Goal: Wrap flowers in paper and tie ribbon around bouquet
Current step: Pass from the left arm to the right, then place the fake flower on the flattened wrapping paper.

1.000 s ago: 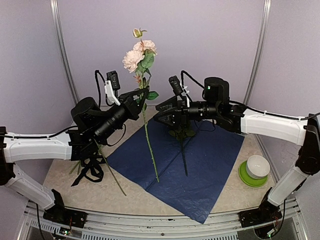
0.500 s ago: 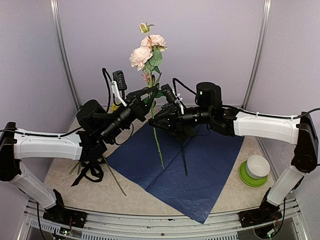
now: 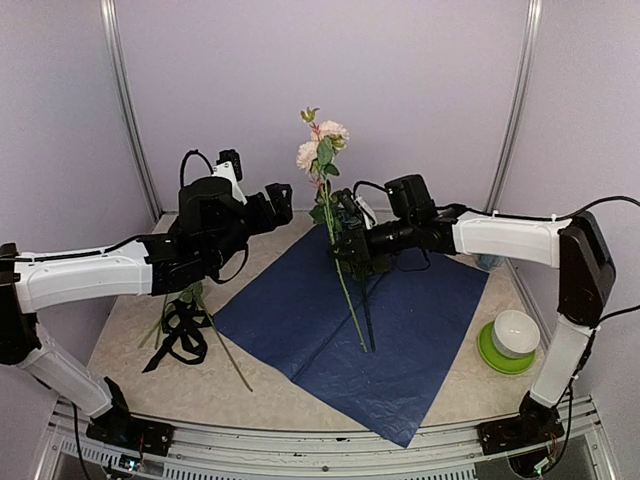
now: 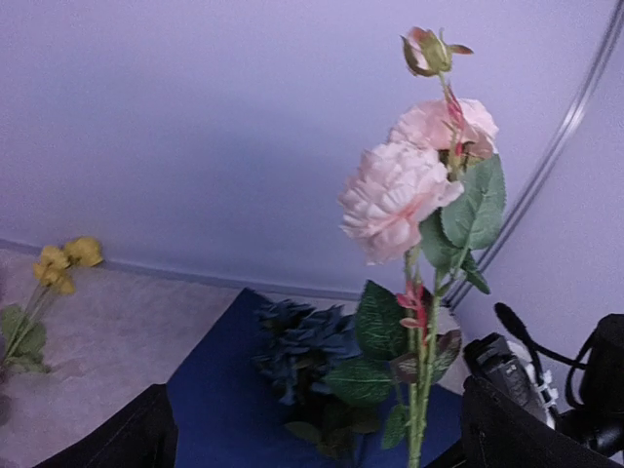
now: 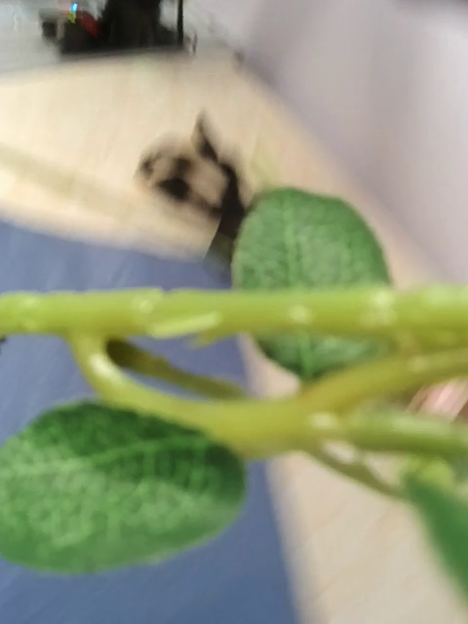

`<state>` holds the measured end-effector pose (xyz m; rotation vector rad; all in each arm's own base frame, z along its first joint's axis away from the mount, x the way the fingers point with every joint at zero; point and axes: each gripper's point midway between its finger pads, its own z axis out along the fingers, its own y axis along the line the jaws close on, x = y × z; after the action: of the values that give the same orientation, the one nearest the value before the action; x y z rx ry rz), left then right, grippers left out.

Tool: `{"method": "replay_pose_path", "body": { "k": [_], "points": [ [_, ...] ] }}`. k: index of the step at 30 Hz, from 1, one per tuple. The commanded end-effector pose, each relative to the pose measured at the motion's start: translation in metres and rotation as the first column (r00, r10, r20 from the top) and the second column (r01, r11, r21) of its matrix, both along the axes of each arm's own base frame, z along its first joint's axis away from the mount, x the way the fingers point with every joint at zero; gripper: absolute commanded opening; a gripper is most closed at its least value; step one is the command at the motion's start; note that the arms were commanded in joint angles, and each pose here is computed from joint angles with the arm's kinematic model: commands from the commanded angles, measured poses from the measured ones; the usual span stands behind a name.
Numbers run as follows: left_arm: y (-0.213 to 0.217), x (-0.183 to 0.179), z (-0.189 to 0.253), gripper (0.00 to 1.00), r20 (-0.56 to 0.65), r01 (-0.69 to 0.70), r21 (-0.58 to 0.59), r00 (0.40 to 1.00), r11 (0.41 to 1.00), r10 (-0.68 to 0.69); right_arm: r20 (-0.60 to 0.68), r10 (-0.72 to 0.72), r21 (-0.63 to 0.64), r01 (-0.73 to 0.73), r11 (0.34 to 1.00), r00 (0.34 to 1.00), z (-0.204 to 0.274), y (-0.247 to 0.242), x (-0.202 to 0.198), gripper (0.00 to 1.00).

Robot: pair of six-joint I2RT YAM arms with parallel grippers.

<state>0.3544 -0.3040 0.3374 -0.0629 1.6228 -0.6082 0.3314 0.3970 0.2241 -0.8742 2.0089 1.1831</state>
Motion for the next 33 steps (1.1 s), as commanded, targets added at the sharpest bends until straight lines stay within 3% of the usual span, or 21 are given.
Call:
{"method": "replay_pose_path", "body": {
  "k": [1, 7, 11, 13, 17, 21, 28, 33],
  "points": [
    [0.091, 0.02, -0.073, 0.99, -0.246, -0.265, 0.194, 0.919, 0.945, 0.308, -0.136, -0.123, -0.201, 0.094, 0.975, 0.983, -0.064, -0.017, 0.019, 0.0],
    [0.148, 0.029, -0.117, 0.99, -0.342, -0.313, 0.279, 0.851, 0.908, 0.399, -0.135, -0.251, -0.33, 0.196, 0.923, 0.958, -0.109, -0.031, 0.053, 0.0],
    [0.192, 0.034, -0.151, 0.99, -0.411, -0.361, 0.365, 0.764, 0.858, 0.497, -0.107, -0.327, -0.401, 0.26, 0.878, 0.939, -0.131, -0.039, 0.069, 0.0],
    [0.208, 0.034, -0.172, 0.98, -0.452, -0.361, 0.402, 0.722, 0.842, 0.525, -0.09, -0.36, -0.414, 0.294, 0.862, 0.929, -0.137, -0.043, 0.075, 0.05],
    [0.227, 0.034, -0.209, 0.85, -0.532, -0.333, 0.423, 0.662, 0.843, 0.528, -0.043, -0.411, -0.448, 0.35, 0.823, 0.911, -0.146, -0.051, 0.086, 0.12],
    [0.241, 0.034, -0.238, 0.82, -0.594, -0.322, 0.389, 0.628, 0.863, 0.502, -0.007, -0.443, -0.482, 0.385, 0.787, 0.897, -0.154, -0.06, 0.092, 0.17],
    [0.293, 0.043, -0.263, 0.6, -0.643, -0.379, 0.39, 0.541, 0.839, 0.543, 0.008, -0.437, -0.445, 0.394, 0.804, 0.9, -0.133, -0.057, 0.092, 0.23],
    [0.308, 0.054, -0.289, 0.59, -0.673, -0.33, 0.447, 0.487, 0.831, 0.556, 0.026, -0.409, -0.4, 0.385, 0.832, 0.912, -0.109, -0.055, 0.087, 0.25]
  ]
}}
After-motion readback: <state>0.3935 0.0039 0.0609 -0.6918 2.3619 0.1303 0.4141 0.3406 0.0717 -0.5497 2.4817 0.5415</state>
